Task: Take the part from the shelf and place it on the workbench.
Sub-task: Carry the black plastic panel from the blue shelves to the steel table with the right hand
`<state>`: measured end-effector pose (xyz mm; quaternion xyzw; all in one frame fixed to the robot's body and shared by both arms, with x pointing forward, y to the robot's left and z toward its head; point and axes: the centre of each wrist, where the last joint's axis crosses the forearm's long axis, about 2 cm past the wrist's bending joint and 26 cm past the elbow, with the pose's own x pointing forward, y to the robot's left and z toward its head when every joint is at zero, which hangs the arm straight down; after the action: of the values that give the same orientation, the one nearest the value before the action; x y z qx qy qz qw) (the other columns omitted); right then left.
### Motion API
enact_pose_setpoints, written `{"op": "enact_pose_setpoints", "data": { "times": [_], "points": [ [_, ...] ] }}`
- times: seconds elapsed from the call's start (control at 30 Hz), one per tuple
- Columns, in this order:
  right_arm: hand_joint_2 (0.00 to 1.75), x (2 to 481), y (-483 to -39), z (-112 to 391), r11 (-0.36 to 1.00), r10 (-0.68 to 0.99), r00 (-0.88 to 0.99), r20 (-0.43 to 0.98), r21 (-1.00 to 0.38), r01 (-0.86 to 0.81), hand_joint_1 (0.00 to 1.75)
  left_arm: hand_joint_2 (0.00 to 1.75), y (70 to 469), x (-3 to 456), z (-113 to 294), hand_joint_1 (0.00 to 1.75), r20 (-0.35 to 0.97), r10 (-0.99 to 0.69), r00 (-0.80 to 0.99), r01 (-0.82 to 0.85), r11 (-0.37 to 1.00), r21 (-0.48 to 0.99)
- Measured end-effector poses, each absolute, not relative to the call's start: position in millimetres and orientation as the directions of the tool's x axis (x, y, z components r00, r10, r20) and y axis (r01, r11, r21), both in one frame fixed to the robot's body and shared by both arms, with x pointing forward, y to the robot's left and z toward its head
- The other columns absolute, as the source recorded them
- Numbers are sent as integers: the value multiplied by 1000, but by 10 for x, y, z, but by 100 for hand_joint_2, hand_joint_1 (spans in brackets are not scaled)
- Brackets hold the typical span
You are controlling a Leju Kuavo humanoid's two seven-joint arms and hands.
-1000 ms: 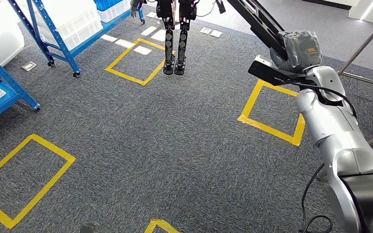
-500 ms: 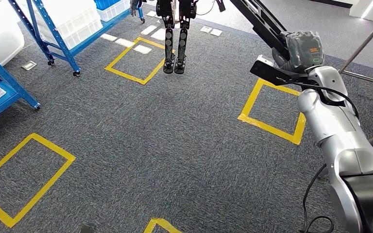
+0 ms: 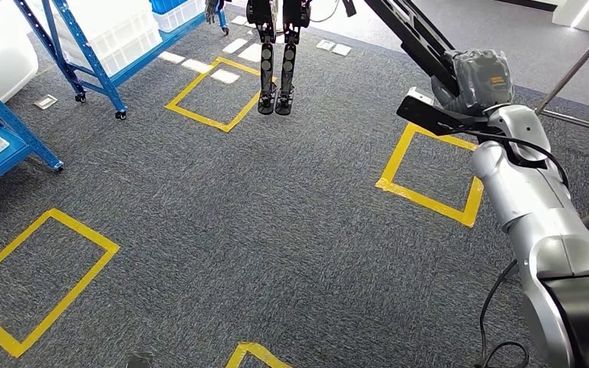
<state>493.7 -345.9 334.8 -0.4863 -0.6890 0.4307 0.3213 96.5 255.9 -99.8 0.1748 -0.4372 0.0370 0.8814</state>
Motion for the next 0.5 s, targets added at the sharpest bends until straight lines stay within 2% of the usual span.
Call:
{"op": "enact_pose_setpoints", "data": {
  "times": [0.5],
  "points": [
    [175, 4937, -3447, 3344, 150, 946, -325, 15, -907, 393, 169, 175, 2554, 967, -997, 0, 783, -90, 616, -217, 936, 278]
  ]
}}
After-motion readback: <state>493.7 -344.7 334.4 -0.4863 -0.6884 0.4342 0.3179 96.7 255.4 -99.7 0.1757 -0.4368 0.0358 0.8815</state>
